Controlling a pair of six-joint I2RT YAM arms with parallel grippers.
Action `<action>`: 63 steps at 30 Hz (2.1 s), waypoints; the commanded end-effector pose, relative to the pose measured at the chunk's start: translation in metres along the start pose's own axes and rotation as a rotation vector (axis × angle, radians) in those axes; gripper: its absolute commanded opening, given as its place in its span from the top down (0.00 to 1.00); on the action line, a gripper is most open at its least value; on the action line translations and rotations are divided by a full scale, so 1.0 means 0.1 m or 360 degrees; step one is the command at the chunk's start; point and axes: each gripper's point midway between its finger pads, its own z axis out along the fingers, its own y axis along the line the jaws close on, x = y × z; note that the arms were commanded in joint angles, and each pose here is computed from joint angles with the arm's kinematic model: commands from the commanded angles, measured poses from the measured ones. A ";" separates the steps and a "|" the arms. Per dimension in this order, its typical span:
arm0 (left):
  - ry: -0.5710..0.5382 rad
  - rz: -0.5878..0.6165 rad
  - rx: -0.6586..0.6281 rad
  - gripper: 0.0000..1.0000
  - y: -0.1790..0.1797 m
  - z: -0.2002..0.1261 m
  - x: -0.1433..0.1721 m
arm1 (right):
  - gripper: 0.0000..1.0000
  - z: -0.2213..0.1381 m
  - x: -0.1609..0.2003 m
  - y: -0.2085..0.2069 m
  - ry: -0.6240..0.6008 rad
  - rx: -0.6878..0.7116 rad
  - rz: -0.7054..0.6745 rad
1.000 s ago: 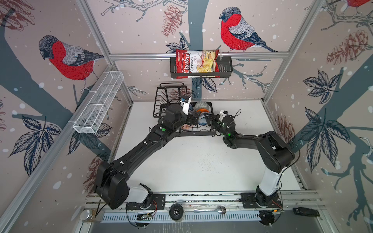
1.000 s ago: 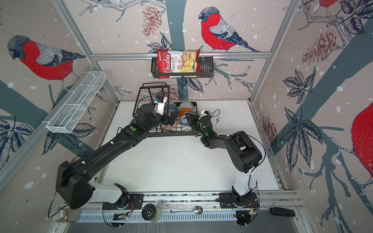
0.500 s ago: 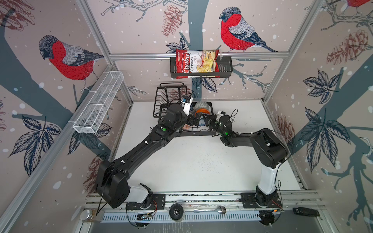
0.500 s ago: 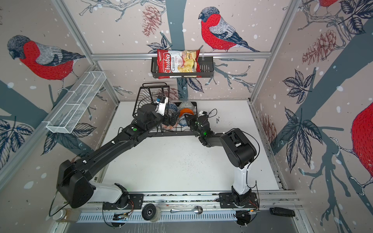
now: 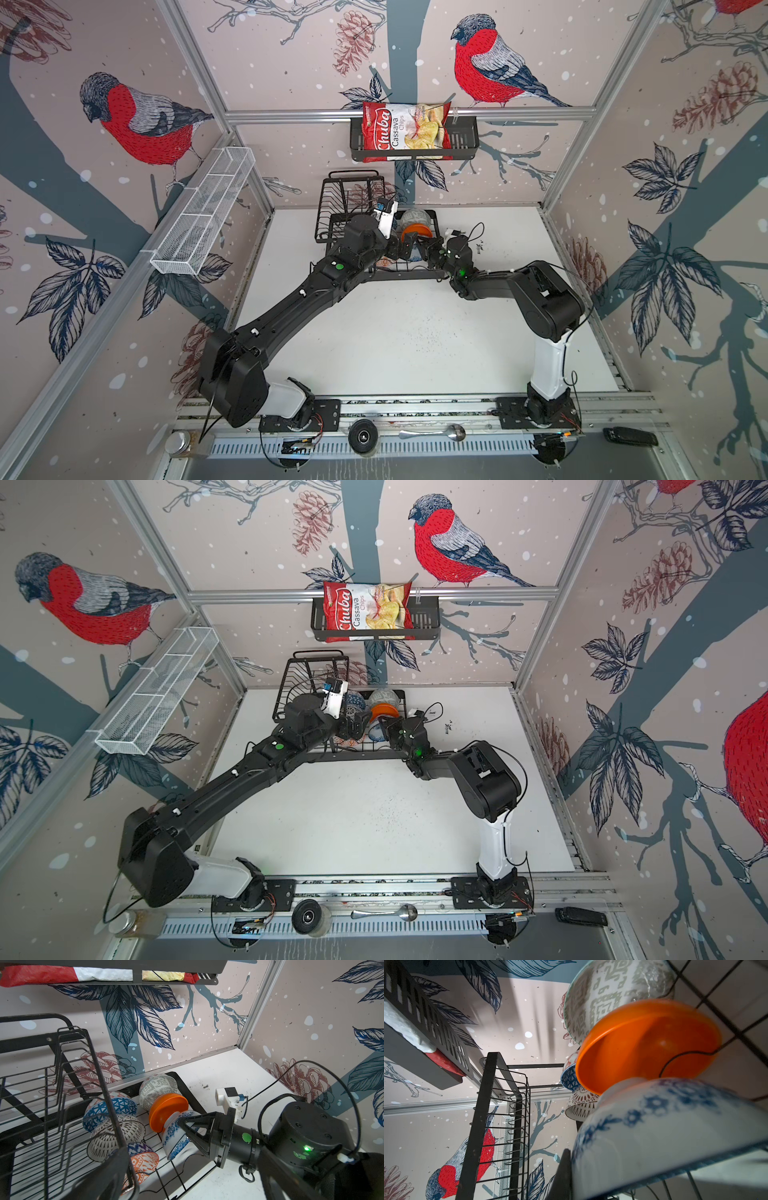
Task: Load bowls into a dish rack
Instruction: Place the bowl in the dish rack.
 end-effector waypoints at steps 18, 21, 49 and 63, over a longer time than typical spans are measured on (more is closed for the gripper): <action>0.0030 -0.0005 -0.0005 0.03 0.01 0.04 0.06 | 1.00 0.03 0.10 -0.22 0.0010 0.0063 -0.0024; 0.0027 -0.0005 -0.0004 0.03 0.01 0.04 0.06 | 1.00 0.00 0.10 -0.22 0.0005 0.0061 -0.0018; 0.0018 0.0002 -0.0013 0.02 0.01 0.01 0.05 | 1.00 0.02 0.21 -0.40 0.0059 0.0204 -0.0031; 0.0016 0.0010 -0.0013 0.02 -0.01 0.01 0.05 | 0.86 -0.01 0.24 -0.50 0.0071 0.0277 -0.0002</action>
